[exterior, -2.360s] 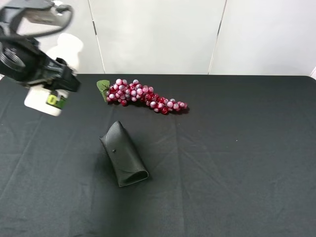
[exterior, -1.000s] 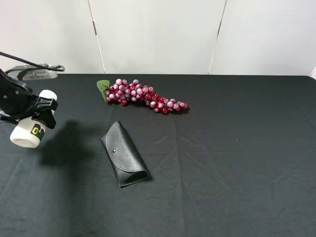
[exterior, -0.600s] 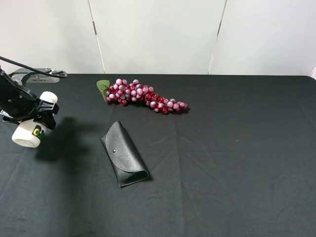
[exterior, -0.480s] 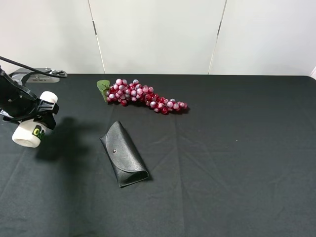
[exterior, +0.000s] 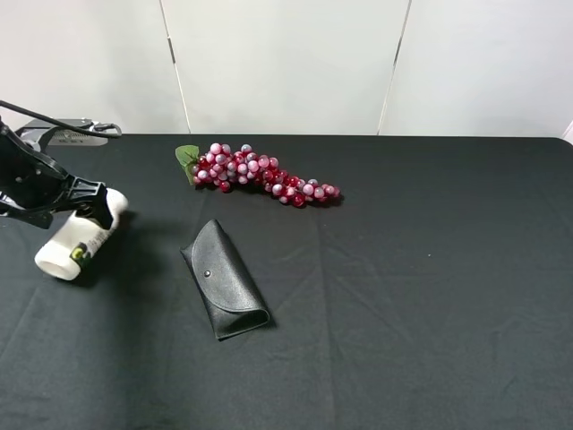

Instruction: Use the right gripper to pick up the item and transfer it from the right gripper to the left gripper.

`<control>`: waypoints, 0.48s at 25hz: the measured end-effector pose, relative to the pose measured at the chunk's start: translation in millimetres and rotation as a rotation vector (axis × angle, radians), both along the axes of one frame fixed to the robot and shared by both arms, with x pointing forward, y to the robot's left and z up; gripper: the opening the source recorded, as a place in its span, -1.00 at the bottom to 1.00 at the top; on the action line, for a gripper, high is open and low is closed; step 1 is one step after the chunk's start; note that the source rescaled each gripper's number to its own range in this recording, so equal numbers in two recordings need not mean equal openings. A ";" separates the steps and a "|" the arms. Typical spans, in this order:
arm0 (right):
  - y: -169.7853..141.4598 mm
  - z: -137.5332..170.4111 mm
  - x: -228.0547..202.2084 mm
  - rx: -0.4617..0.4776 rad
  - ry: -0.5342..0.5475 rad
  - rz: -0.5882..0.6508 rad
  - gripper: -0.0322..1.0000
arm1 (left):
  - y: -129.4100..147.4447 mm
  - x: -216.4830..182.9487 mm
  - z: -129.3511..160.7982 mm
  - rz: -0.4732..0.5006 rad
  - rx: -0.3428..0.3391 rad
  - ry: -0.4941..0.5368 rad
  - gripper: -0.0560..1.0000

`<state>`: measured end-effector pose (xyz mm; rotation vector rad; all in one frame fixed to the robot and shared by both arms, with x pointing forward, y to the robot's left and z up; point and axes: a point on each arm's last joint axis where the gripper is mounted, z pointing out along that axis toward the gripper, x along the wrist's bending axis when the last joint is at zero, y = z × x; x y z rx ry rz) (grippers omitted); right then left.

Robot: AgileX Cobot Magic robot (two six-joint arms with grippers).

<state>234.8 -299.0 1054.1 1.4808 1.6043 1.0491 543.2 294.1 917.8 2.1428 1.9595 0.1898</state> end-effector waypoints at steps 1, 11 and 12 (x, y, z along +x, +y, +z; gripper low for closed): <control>0.0 0.0 0.0 0.000 0.000 0.000 1.00 | 0.1 0.7 0.2 0.001 0.001 -0.008 0.83; 0.0 0.0 0.0 0.000 0.000 0.000 1.00 | -0.4 -4.1 12.6 -0.004 -0.004 -0.011 0.99; 0.0 0.0 0.0 0.000 0.000 0.000 1.00 | -0.6 -6.3 19.1 -0.006 -0.006 -0.018 0.99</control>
